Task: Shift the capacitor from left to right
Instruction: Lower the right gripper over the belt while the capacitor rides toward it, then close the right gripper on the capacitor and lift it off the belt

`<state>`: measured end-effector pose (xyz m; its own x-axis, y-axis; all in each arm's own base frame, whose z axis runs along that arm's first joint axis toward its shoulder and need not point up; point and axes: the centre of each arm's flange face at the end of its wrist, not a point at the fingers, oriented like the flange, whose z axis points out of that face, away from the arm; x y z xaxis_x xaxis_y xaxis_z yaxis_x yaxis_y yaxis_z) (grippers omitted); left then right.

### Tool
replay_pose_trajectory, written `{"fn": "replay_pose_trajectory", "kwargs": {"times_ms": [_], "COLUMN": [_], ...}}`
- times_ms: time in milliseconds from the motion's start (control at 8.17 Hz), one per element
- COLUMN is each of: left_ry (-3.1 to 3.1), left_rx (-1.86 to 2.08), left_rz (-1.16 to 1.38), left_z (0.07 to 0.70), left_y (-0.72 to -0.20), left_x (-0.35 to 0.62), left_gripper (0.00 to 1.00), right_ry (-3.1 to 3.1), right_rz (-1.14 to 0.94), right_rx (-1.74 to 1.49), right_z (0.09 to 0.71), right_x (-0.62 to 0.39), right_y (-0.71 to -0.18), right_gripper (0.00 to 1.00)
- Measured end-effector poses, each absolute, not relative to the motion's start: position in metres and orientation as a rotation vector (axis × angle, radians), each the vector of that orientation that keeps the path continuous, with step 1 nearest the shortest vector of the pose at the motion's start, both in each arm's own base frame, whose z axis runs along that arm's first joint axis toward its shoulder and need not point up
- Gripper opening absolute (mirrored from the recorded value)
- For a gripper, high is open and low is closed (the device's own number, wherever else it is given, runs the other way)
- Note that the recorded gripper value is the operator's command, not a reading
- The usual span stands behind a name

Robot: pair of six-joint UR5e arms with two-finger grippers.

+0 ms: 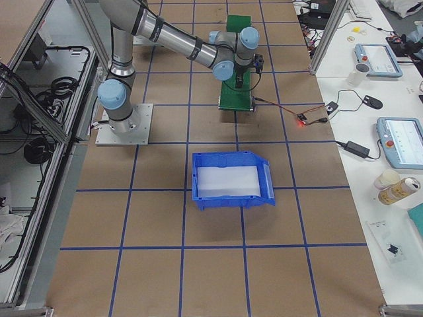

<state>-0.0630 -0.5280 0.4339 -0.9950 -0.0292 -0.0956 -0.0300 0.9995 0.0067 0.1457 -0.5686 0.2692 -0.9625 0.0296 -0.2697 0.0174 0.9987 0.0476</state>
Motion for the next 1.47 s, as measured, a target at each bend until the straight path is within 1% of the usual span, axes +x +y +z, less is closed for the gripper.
{"fn": "replay_pose_trajectory", "kwargs": {"times_ms": [734, 1346, 1468], "left_ry": [3.032, 3.033, 3.032], "left_rx": [-0.043, -0.041, -0.042], "left_rz": [0.013, 0.016, 0.012], "left_z": [0.435, 0.433, 0.435], "left_y": [-0.528, -0.528, -0.528], "left_x": [-0.062, -0.062, -0.062], "left_gripper": [1.0, 1.0, 1.0], "right_ry": [2.863, 2.866, 2.869], "right_rz": [0.014, 0.017, 0.02], "right_rx": [0.136, 0.139, 0.139], "right_z": [0.269, 0.263, 0.261], "right_x": [0.148, 0.15, 0.15], "right_y": [-0.579, -0.581, -0.581], "right_gripper": [1.0, 1.0, 0.95]}}
